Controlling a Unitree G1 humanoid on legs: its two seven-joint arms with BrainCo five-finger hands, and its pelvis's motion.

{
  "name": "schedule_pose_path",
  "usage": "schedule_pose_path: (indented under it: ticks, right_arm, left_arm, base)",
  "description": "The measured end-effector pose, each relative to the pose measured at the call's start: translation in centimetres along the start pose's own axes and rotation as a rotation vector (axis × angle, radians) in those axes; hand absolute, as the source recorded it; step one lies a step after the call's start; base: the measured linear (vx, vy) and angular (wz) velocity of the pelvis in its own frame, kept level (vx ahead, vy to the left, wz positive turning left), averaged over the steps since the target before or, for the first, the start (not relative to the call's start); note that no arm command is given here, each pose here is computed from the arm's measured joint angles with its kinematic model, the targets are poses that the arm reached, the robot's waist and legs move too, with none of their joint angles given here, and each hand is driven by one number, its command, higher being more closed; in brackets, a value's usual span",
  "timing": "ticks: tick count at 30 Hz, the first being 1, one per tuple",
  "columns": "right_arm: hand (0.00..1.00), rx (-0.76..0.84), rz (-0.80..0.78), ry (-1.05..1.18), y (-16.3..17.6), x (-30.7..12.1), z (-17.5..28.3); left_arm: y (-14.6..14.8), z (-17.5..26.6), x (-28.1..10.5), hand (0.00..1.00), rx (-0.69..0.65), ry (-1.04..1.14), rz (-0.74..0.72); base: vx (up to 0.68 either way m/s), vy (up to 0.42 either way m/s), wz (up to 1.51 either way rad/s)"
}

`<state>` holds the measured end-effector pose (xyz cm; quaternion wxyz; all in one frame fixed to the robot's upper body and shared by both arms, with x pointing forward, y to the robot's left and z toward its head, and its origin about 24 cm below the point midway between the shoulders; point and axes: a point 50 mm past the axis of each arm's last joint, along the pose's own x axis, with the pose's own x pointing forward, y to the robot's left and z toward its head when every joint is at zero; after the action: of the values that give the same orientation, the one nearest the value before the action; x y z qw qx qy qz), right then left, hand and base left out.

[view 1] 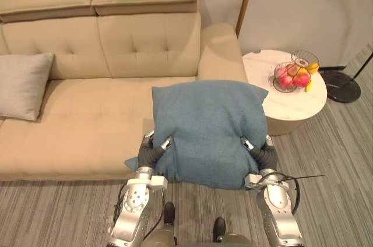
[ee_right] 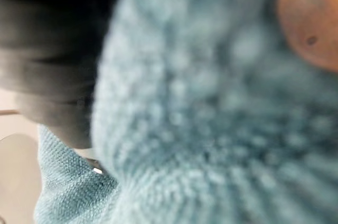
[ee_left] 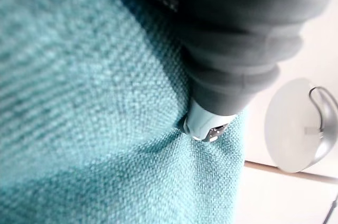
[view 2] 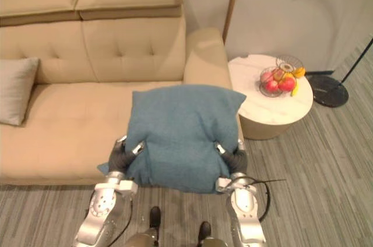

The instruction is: Pick up cushions and gather them together orderly.

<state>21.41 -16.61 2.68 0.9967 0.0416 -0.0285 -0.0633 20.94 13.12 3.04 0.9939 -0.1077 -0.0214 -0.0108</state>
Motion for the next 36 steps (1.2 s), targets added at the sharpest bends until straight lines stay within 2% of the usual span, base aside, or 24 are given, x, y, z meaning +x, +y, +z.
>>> schedule_pose_path:
  ticks: [10, 14, 21, 25, 36]
  right_arm:
    - [1.0, -0.006, -0.024, -0.009, -0.2, 0.1, 0.1]
    - [1.0, -0.032, -0.035, -0.07, 0.3, 1.4, 1.3]
    - [1.0, -0.027, -0.086, -0.114, 0.1, 1.2, 2.4]
    - [1.0, -0.004, -0.084, -0.086, 0.3, 0.6, 1.8]
    - [1.0, -0.067, -0.073, -0.061, -0.9, 1.4, 1.2]
  left_arm:
    - [-0.1, -0.1, -0.1, 1.0, -0.019, 0.008, -0.011]
    - [0.0, -0.1, 0.0, 1.0, -0.035, 0.008, -0.009]
    - [-0.8, 0.1, 0.7, 1.0, -0.054, -0.008, -0.047]
    - [-0.3, -0.2, 0.3, 1.0, -0.028, 0.015, -0.051]
    - [-0.4, -2.1, 0.3, 1.0, -0.02, 0.091, -0.089]
  base:
    - [-0.05, 0.019, 0.53]
    - [0.08, 0.166, 0.21]
    - [0.24, 0.289, -0.16]
    - [0.23, 0.259, -0.19]
    - [0.28, 0.037, 0.28]
